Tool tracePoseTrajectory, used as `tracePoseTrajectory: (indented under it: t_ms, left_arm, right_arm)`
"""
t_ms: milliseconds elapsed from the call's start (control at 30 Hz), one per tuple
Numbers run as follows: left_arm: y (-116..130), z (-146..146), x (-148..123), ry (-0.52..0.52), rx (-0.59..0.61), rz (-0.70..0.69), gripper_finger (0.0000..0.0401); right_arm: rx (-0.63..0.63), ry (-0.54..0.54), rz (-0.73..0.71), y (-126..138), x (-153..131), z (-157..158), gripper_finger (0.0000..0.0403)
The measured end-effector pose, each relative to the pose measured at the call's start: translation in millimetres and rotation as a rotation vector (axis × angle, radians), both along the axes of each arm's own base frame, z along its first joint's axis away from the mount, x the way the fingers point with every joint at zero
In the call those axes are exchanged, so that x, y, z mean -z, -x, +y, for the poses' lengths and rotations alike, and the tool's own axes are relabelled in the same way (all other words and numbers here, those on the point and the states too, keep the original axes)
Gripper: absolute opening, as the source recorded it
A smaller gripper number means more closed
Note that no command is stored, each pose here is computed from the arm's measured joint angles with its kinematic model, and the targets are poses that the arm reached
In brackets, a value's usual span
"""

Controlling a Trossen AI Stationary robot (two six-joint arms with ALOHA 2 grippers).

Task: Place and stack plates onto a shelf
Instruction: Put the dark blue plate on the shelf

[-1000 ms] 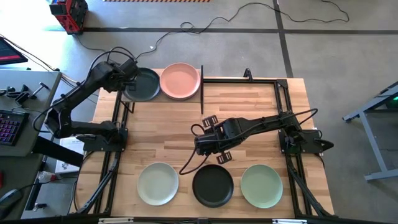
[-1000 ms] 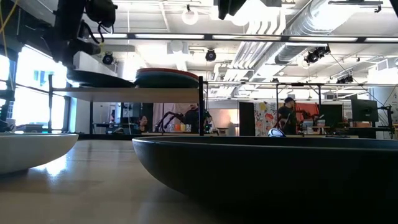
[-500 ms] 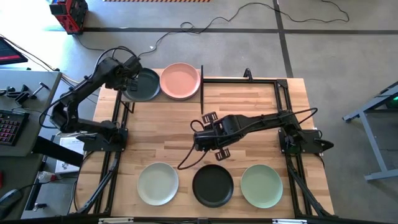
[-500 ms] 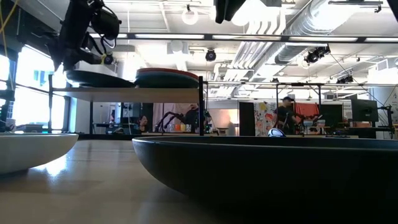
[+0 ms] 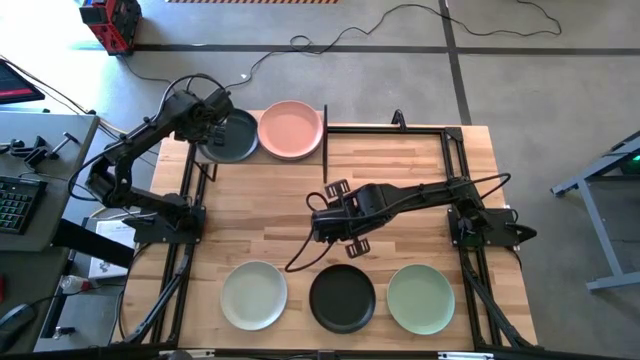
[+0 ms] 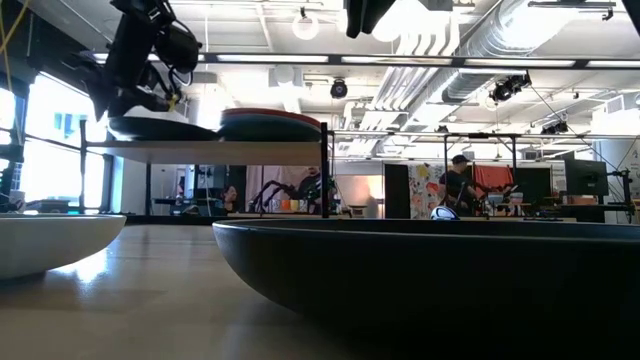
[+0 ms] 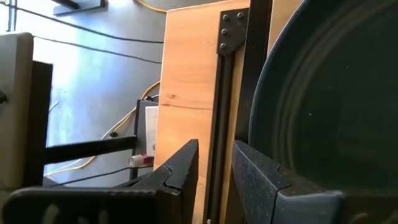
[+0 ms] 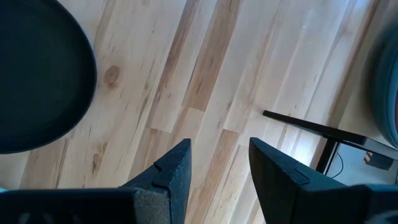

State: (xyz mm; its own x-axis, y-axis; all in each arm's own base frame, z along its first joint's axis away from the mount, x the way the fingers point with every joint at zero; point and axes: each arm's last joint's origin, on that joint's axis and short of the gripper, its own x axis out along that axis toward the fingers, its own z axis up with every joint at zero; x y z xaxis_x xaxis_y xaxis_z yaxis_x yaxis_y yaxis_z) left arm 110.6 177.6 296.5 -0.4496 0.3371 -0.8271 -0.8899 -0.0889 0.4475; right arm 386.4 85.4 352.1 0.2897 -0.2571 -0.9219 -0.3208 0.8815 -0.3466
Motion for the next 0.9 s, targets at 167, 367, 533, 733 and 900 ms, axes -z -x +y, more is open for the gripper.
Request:
tracePoseTrajectory:
  t_ms: [167,367,533,733,900]
  left_arm:
    - [-0.7,0.6,0.0,0.012,0.028,-0.001,0.0078]
    - [4.8,-6.6,-4.3,0.035,0.041,0.028,0.0065]
    - [10.1,-14.1,-12.1,0.004,0.043,-0.004,0.0066]
    - [20.7,-28.7,-26.9,-0.066,0.067,-0.057,0.0065]
    - [29.3,-40.8,-40.8,-0.137,0.167,-0.101,0.0065]
  right_arm:
    - [0.0,0.0,-0.002,-0.2,0.0,0.0,0.0139]
    - [0.005,0.001,0.0,-0.5,0.1,-2.0,0.0139]
    - [0.042,0.0,0.018,0.6,0.2,-9.7,0.0139]
    - [0.141,0.013,-0.05,7.7,-15.3,-28.4,0.0139]
    - [0.285,-0.015,-0.122,6.5,-22.5,-54.2,0.0139]
